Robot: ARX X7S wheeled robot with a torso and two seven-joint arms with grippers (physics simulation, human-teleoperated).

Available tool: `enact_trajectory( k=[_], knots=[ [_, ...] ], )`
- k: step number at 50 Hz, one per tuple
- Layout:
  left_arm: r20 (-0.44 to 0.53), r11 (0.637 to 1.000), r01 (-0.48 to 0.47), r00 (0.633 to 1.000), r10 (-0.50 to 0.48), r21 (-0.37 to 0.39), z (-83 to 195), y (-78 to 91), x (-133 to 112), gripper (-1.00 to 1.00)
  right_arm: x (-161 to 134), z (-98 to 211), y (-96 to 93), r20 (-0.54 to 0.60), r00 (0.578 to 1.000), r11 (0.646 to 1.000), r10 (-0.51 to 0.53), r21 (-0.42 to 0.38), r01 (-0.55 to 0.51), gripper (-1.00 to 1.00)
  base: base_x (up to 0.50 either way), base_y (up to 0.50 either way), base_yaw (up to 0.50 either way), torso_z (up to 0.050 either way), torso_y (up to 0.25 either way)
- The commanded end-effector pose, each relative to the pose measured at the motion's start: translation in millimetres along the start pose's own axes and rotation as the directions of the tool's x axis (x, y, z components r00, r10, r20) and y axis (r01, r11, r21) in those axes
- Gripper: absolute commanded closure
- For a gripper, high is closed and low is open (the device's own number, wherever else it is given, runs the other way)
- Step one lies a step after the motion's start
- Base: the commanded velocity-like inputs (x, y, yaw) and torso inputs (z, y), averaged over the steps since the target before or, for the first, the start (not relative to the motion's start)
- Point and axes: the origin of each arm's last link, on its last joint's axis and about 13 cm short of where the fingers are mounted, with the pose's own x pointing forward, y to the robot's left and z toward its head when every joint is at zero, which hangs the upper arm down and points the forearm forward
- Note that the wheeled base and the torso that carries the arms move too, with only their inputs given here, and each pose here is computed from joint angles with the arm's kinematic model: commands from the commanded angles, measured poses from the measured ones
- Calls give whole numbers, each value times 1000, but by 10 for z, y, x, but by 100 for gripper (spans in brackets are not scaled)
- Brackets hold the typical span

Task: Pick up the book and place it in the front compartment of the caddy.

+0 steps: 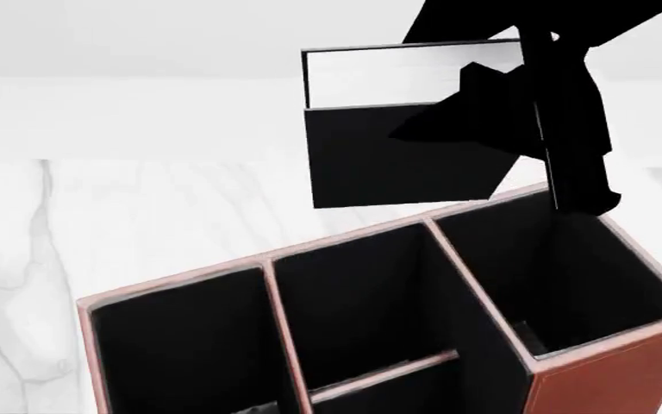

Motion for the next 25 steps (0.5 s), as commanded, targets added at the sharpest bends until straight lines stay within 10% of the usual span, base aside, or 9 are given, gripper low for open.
enact_trajectory(
  k=[1, 25],
  knots=[
    [6, 1000, -13, 1000, 13, -11, -4, 21, 13, -100, 57, 105, -127, -34, 999, 992, -7, -123, 3, 100, 0, 0, 0, 0, 0],
    [3, 1000, -16, 1000, 16, -10, -3, 22, 7, -100, 416, -76, -183, -59, 998, 972, 15, -235, -28, 100, 0, 0, 0, 0, 1]
  ],
)
